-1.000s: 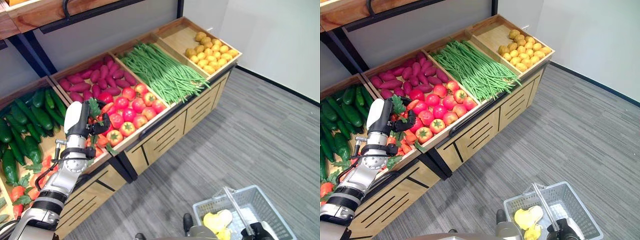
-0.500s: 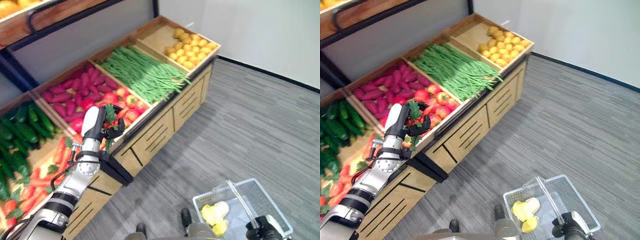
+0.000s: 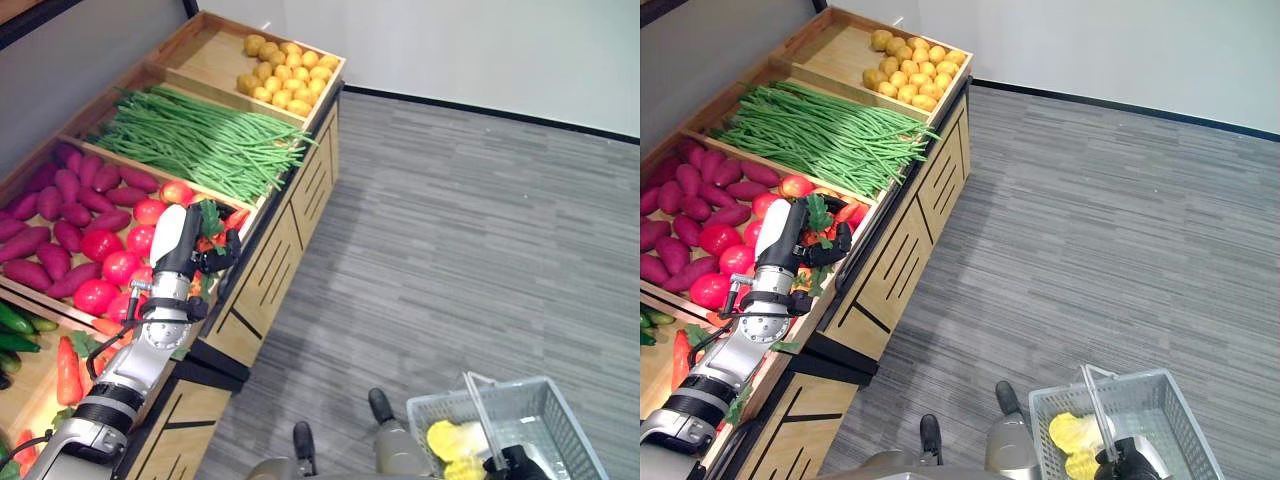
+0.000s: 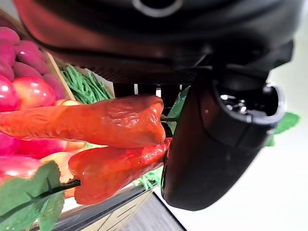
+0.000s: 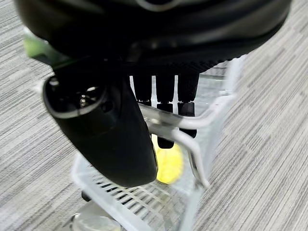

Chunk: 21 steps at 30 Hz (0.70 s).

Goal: Get the vegetables into the basket

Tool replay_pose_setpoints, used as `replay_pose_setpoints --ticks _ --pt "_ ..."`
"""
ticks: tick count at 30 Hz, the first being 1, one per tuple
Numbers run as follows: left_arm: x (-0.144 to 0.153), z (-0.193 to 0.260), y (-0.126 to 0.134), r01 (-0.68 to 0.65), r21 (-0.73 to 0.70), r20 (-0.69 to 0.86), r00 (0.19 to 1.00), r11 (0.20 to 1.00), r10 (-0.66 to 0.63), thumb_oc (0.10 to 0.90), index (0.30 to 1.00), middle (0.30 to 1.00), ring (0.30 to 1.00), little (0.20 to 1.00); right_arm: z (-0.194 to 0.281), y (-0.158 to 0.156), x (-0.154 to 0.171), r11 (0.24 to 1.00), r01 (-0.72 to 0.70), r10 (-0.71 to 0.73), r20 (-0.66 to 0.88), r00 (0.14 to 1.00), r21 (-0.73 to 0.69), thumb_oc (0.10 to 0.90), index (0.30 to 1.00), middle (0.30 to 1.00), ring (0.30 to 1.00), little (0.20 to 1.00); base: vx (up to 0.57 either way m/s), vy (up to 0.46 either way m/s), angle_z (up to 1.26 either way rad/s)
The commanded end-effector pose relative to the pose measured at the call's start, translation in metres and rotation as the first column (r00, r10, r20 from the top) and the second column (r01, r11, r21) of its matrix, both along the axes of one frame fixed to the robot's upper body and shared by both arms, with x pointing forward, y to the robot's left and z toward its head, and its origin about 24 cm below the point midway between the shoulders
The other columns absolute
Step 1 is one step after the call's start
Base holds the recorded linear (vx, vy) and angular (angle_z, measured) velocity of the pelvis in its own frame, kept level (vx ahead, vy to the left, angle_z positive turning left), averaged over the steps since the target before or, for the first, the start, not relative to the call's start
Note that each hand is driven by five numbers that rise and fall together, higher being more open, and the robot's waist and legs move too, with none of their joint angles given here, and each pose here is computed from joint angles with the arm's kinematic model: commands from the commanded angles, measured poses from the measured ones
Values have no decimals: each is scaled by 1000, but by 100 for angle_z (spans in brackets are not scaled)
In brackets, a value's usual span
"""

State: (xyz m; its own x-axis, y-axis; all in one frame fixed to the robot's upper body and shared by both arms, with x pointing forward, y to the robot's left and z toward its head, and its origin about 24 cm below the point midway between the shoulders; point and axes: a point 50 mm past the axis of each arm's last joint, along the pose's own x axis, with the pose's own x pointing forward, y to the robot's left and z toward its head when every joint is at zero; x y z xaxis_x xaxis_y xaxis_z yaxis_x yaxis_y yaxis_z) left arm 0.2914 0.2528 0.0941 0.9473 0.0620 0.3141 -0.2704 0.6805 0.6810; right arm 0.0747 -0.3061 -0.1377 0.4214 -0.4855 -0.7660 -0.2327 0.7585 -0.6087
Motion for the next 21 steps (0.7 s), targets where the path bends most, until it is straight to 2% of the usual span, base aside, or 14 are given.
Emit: replay_pose_setpoints --ticks 1,8,13,19,21 --pt "6 73 3 31 45 306 951 999 -44 400 300 300 300 300 18 -17 33 998 -2 11 137 991 -69 400 300 300 300 300 -91 61 -25" --pt "2 76 5 40 73 301 952 997 -60 400 300 300 300 300 16 -15 29 998 4 5 142 990 -63 400 300 300 300 300 -56 33 -26" --pt "-5 72 14 1 55 297 955 998 -18 400 300 300 300 300 16 -13 32 998 2 8 147 989 -64 400 300 300 300 300 -30 -77 -43" --pt "-5 65 18 -25 9 285 958 1000 21 400 300 300 300 300 17 -16 29 998 -5 15 142 990 -68 400 300 300 300 300 -6 -277 -46" --pt "0 55 16 -39 -52 264 963 998 52 400 300 300 300 300 22 -23 30 996 7 8 164 986 -90 400 300 300 300 300 -32 -468 -28"
